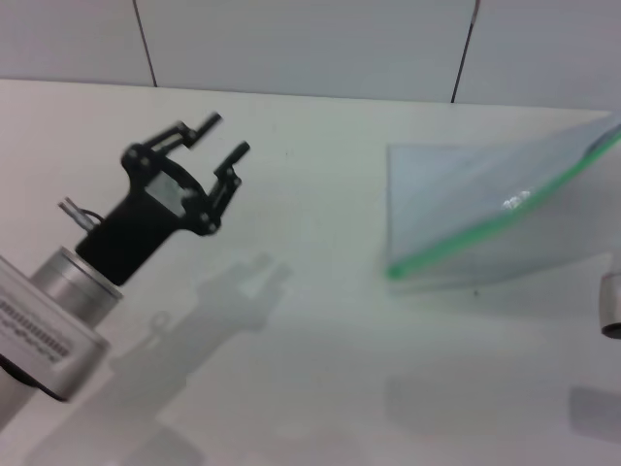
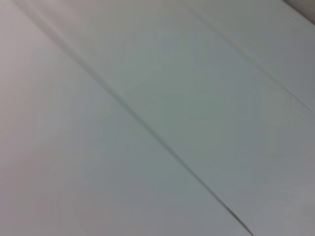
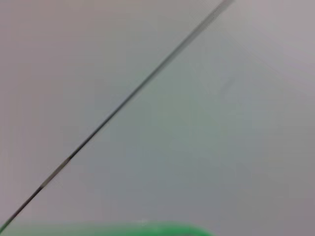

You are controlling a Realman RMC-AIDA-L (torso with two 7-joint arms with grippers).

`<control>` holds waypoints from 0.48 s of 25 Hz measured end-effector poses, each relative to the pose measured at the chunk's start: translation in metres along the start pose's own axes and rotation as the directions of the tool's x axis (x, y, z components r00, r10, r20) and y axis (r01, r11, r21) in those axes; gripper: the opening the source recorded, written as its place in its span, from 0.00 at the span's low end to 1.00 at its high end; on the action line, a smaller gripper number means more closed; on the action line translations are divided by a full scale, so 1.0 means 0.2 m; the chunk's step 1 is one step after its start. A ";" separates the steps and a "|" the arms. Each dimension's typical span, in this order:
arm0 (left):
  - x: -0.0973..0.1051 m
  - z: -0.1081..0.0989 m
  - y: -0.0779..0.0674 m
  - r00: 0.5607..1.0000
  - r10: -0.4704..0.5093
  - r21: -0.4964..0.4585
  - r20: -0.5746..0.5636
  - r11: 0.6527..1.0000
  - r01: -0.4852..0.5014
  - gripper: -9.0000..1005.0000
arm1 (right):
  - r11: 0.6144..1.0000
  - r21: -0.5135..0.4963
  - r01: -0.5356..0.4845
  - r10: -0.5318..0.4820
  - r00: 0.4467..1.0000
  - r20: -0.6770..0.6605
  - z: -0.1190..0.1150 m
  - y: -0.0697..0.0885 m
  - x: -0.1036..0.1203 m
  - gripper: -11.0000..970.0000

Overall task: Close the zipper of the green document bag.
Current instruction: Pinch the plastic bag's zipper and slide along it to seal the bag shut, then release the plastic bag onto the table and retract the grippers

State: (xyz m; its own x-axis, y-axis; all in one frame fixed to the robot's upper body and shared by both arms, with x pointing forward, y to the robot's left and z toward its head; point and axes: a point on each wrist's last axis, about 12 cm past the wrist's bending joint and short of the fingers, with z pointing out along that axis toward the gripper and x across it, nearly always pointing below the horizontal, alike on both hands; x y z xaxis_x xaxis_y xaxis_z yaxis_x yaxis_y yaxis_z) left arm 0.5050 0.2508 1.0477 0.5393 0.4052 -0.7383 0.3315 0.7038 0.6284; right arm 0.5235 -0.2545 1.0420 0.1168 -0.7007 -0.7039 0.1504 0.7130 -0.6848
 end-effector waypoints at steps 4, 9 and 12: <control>0.01 -0.02 0.05 0.992 -0.124 -0.062 0.006 0.990 0.124 0.42 | 0.992 0.012 -0.122 0.122 0.992 0.036 -0.02 -0.01 -0.02 0.32; 0.02 -0.04 0.08 0.978 -0.207 -0.106 0.011 0.973 0.207 0.49 | 0.953 0.021 -0.304 0.298 0.945 0.132 -0.08 -0.03 -0.05 0.55; 0.02 -0.04 0.10 0.964 -0.263 -0.126 0.025 0.956 0.264 0.54 | 0.901 -0.013 -0.434 0.429 0.886 0.177 -0.09 -0.05 -0.06 0.64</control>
State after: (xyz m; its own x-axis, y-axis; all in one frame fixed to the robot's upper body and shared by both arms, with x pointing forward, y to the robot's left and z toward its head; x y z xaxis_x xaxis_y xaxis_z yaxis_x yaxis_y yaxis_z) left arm 0.5068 0.2718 1.0559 0.4517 0.1910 -0.8715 0.3624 0.8533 0.3748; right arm 0.5023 -0.2515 1.0537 0.3419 -0.3189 -0.8840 0.0720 0.9468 -0.3137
